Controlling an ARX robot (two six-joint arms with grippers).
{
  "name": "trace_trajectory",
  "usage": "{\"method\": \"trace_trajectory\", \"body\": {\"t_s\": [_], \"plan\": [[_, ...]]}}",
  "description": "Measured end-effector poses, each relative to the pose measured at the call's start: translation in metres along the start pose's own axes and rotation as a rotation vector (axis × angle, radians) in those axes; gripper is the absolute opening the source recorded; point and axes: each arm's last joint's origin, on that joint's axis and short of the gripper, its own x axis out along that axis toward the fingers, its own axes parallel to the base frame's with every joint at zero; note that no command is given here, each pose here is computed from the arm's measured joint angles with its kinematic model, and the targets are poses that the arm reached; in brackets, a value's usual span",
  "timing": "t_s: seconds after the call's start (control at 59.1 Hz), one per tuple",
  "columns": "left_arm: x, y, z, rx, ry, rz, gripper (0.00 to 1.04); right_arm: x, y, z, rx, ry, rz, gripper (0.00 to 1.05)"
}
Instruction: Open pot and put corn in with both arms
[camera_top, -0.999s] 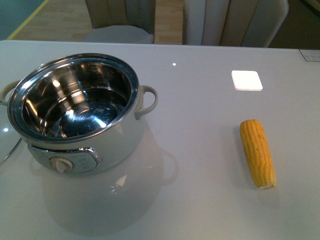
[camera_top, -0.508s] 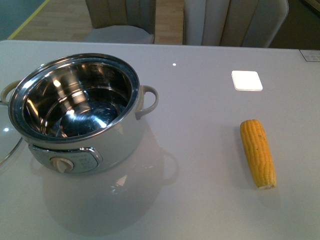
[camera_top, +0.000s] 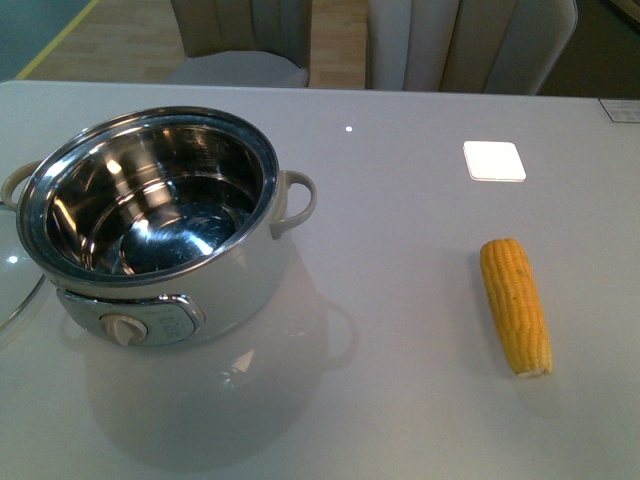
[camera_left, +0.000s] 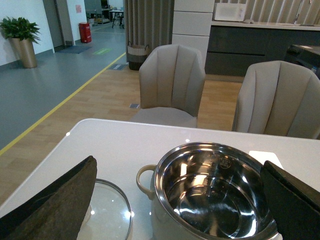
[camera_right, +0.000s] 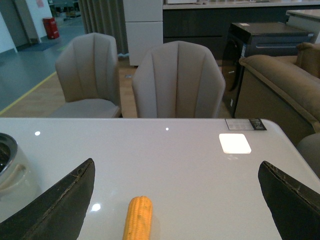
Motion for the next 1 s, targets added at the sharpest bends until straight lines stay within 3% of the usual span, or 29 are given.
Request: {"method": "trace_trajectory", "body": {"t_s": [0.085,0.152,0.305,0.813,0.999], "plan": [[0.0,0.0,0.0,0.0,-0.001,-0.001,0.98,0.006,0.001,-0.002,0.102,0.349,-0.039,0.96],[0.0,0.0,0.0,0.0,-0.001,0.0,0.98,0.015,0.001,-0.009,0.118,0.462,-0.057,0.96],[0.0,0.0,0.0,0.0,0.0,0.0,0.98,0.043,0.003,-0.012,0.077,0.485,-0.065,0.96],[0.0,0.0,0.0,0.0,0.0,0.0,0.98,0.184,0.031,-0.079,-0.105,0.715,-0.001,0.96],[0.0,0.0,0.0,0.0,0.0,0.0,0.98,0.227,0.035,-0.093,-0.118,0.732,0.004,0.96]]}}
